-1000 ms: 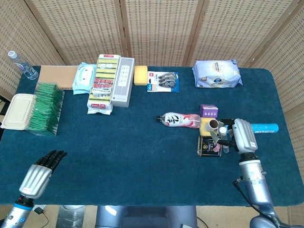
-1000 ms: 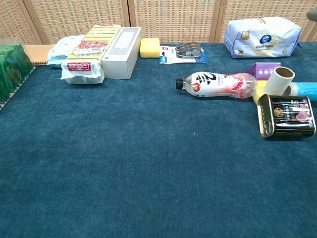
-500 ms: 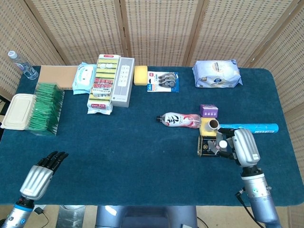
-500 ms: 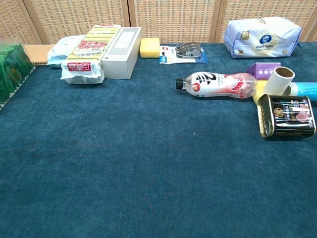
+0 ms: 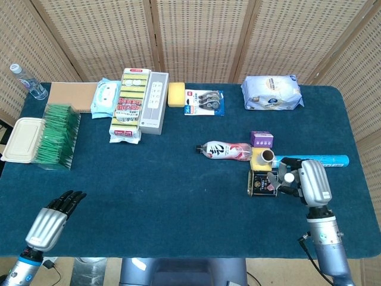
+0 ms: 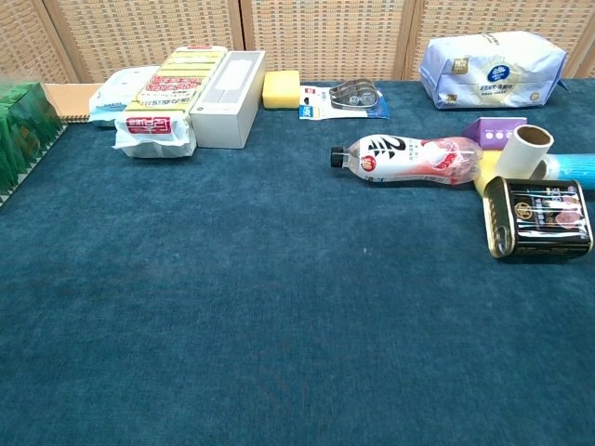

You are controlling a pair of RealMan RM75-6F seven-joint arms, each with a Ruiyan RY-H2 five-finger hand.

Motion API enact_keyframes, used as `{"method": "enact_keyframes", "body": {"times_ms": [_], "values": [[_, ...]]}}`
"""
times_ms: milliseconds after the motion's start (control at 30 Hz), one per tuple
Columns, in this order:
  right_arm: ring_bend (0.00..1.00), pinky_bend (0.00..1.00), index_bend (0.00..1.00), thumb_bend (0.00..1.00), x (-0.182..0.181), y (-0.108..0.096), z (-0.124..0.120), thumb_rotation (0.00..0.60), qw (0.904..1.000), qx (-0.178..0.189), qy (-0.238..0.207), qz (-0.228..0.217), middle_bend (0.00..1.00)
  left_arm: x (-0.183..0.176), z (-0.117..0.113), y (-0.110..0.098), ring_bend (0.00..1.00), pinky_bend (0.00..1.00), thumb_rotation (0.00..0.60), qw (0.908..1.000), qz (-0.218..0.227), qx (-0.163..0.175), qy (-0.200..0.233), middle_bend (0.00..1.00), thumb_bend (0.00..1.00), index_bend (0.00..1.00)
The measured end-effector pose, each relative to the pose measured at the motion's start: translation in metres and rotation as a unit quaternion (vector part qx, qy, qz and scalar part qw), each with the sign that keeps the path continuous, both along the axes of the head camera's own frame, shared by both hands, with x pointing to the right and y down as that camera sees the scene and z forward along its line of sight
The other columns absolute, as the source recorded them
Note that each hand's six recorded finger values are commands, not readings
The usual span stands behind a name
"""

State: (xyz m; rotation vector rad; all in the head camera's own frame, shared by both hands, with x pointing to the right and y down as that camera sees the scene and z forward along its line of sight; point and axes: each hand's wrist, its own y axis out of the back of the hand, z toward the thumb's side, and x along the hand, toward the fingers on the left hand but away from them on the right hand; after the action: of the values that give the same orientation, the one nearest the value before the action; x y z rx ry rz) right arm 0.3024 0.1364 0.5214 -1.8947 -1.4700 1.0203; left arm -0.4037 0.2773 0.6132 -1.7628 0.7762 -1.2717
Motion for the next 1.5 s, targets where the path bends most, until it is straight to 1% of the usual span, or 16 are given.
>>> {"method": "enact_keyframes", "body": {"times_ms": [33,100,233,367,433,567,633,700,833,900,967,1067,1167,1267,1400,1500], "values": [[1.00,1.00,0.80,0.37,0.003,0.002,0.003,0.600,1.0000,-0.007,0.003,0.004,0.98,0.000,0.001,-0.001,0.15,0.33,0.600,1.0000,-0.001,0.000,-0.002,0.18,0.21,0.10],[1.00,1.00,0.80,0.37,0.006,0.002,0.004,0.600,0.9999,-0.006,0.002,0.008,0.99,0.002,0.002,0.000,0.15,0.33,0.600,1.0000,0.002,0.001,-0.005,0.18,0.21,0.10],[1.00,1.00,0.80,0.38,0.001,-0.006,0.001,0.600,0.9998,0.018,0.003,0.006,0.99,0.003,0.002,0.009,0.15,0.33,0.600,0.9999,0.011,-0.011,0.000,0.18,0.21,0.10],[1.00,1.00,0.80,0.37,0.009,0.003,0.014,0.600,0.9993,-0.004,0.033,0.016,0.99,0.001,0.001,0.002,0.15,0.33,0.600,1.0000,0.001,-0.002,-0.002,0.18,0.21,0.10],[1.00,1.00,0.80,0.37,0.011,0.009,0.018,0.600,0.9991,-0.007,0.041,0.011,0.99,0.001,0.000,0.001,0.15,0.33,0.600,1.0000,0.001,0.003,-0.004,0.18,0.21,0.10],[1.00,1.00,0.80,0.38,0.000,0.004,0.007,0.600,0.9986,0.036,0.034,-0.017,0.99,0.004,-0.004,0.009,0.15,0.33,0.600,0.9999,0.010,0.001,0.005,0.18,0.21,0.10],[1.00,1.00,0.80,0.38,-0.003,0.002,0.002,0.600,0.9979,0.053,0.030,-0.021,0.99,0.002,-0.006,0.010,0.15,0.33,0.600,0.9999,0.009,0.001,0.005,0.18,0.21,0.10],[1.00,1.00,0.80,0.38,0.002,0.002,0.003,0.600,0.9978,0.055,0.035,-0.011,0.99,0.001,-0.006,0.007,0.15,0.33,0.600,1.0000,0.006,0.003,0.004,0.18,0.21,0.10],[1.00,1.00,0.80,0.38,0.016,0.011,0.011,0.600,0.9983,0.034,0.046,0.013,0.99,0.004,-0.007,0.007,0.15,0.33,0.600,0.9999,0.010,0.005,0.007,0.18,0.21,0.10],[1.00,1.00,0.80,0.38,0.017,0.010,0.007,0.600,0.9981,0.045,0.040,0.014,0.99,0.005,-0.009,0.011,0.15,0.33,0.600,0.9999,0.013,0.004,0.007,0.18,0.21,0.10],[1.00,1.00,0.80,0.38,0.014,0.003,0.001,0.600,0.9969,0.070,0.034,0.010,0.99,0.003,-0.010,0.012,0.15,0.33,0.600,0.9999,0.012,0.005,0.006,0.18,0.21,0.10],[1.00,1.00,0.80,0.38,0.015,-0.009,0.001,0.600,0.9945,0.092,0.047,0.018,0.99,0.001,-0.009,0.010,0.15,0.33,0.600,0.9999,0.008,0.005,0.005,0.18,0.21,0.10],[1.00,1.00,0.80,0.38,0.027,-0.014,0.012,0.600,0.9942,0.074,0.060,0.049,0.99,0.002,-0.008,0.007,0.15,0.33,0.600,1.0000,0.004,0.005,0.005,0.18,0.21,0.10],[1.00,1.00,0.80,0.38,0.034,-0.019,0.023,0.600,0.9939,0.053,0.063,0.072,0.99,0.004,-0.008,0.009,0.15,0.33,0.600,1.0000,0.006,0.005,0.004,0.18,0.21,0.10],[1.00,1.00,0.80,0.38,0.020,-0.029,0.027,0.600,0.9960,0.048,0.052,0.055,0.99,0.005,-0.007,0.019,0.15,0.33,0.600,1.0000,0.008,-0.003,0.000,0.18,0.21,0.10],[1.00,1.00,0.80,0.38,0.008,-0.037,0.030,0.600,0.9974,0.043,0.038,0.044,0.99,0.006,-0.006,0.020,0.15,0.33,0.600,1.0000,0.005,-0.001,0.000,0.18,0.21,0.10]]}}
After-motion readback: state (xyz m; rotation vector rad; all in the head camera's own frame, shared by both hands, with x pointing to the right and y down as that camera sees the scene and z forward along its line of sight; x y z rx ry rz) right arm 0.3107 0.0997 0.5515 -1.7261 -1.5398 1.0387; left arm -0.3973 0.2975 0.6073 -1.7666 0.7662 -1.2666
